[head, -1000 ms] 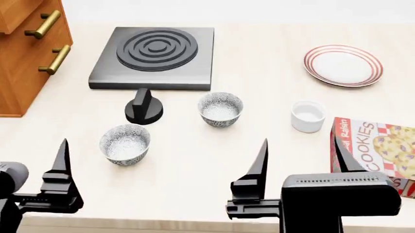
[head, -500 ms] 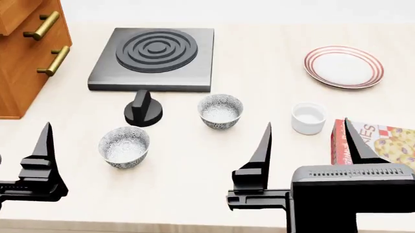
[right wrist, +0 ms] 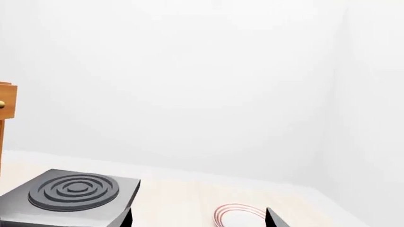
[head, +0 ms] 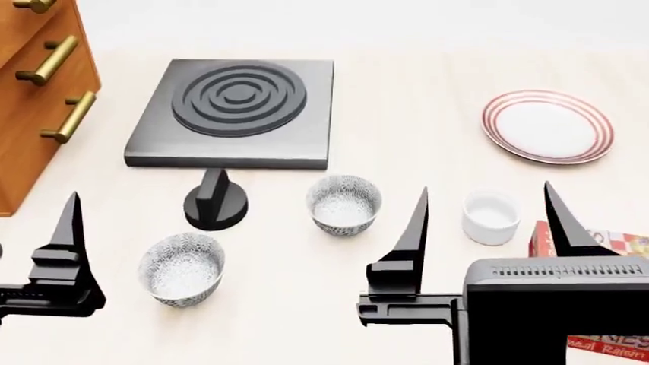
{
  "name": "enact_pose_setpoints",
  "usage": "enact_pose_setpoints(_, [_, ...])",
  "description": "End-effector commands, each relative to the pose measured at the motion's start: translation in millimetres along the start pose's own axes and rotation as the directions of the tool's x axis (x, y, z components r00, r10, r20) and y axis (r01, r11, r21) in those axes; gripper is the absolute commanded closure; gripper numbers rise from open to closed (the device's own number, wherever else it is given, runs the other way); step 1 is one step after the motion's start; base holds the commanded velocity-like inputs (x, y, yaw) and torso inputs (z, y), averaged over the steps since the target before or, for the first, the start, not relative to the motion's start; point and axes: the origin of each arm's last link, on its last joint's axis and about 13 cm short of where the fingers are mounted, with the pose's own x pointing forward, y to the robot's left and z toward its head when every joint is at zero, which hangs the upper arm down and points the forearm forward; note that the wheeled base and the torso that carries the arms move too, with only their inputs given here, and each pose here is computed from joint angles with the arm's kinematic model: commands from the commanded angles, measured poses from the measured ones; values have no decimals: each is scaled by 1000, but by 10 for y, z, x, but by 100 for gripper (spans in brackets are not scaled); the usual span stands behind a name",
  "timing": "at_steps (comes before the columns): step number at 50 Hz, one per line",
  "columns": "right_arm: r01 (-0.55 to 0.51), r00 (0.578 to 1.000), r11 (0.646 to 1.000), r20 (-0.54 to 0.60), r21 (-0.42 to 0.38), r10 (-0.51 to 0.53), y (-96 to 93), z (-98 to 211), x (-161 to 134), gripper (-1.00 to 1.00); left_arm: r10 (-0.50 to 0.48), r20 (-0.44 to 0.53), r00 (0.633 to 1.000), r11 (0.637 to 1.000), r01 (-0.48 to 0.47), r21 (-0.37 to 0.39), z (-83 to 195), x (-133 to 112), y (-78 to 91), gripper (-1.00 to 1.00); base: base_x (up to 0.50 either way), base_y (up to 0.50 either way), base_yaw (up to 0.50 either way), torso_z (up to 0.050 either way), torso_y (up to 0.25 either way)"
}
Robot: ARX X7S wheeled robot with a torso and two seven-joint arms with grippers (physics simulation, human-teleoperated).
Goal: Pick the akita bowl next to the ramekin and place it on the plate.
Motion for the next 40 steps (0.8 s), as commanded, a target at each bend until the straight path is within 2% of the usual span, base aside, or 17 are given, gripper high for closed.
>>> enact_pose_setpoints(1, [-2, 1000, 1000, 7, 27, 2, -30, 9, -11, -100, -17, 0, 1000, 1000, 17, -23, -7, -8, 5, -100, 203, 0, 0, 0, 0])
enact_pose_setpoints(40, [-2, 1000, 1000, 9, 29, 2, -39, 16, 8, -100, -16, 1, 1000, 1000, 16, -17, -3, 2, 11, -100, 226, 0, 0, 0, 0])
